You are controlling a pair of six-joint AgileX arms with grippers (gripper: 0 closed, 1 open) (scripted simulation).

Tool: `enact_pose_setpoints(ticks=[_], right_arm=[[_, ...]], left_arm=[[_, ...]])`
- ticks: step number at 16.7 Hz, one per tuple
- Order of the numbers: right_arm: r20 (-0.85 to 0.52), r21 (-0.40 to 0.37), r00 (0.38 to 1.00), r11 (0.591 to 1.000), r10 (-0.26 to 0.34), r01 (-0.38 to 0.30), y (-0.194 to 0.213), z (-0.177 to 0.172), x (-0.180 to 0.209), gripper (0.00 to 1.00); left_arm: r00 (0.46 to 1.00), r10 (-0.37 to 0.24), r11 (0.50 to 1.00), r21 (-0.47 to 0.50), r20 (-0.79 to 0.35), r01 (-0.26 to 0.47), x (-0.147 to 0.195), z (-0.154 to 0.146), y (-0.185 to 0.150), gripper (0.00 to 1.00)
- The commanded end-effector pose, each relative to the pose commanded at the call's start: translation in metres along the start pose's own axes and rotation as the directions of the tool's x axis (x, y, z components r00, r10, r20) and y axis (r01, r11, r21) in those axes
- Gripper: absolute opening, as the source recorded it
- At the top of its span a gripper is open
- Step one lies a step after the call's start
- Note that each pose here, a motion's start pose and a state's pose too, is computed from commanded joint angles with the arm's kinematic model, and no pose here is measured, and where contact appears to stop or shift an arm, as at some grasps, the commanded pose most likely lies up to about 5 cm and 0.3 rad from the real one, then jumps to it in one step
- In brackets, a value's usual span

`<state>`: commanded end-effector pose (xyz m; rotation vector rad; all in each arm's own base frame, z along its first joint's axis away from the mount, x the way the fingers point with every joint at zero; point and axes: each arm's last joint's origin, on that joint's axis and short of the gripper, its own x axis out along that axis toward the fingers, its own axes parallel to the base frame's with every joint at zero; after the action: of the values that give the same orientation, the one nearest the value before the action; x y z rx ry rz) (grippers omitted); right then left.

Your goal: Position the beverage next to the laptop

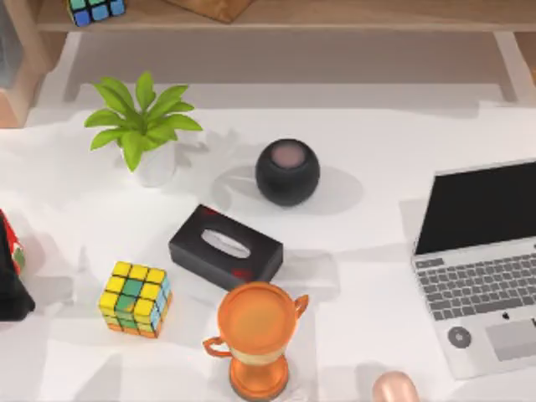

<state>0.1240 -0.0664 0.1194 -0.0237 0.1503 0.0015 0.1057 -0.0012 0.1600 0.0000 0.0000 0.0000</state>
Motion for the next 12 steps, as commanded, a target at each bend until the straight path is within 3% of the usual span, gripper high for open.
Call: enact_pose_setpoints(ticks=[6,12], right_arm=[[0.027,-0.028,1.0,1.0,-0.006,0.007,-0.003,0.002,0.008,0.0],[-0.055,0.017,0.998,1.0,-0.017,0.018,-0.002,-0.011,0.012,0.0]], left_arm=[[1.0,0.0,1.0,0.0,0.0,0.0,0.0,0.0,0.0,1.0],[1.0,0.0,1.0,0.0,0.0,0.0,0.0,0.0,0.0,1.0]])
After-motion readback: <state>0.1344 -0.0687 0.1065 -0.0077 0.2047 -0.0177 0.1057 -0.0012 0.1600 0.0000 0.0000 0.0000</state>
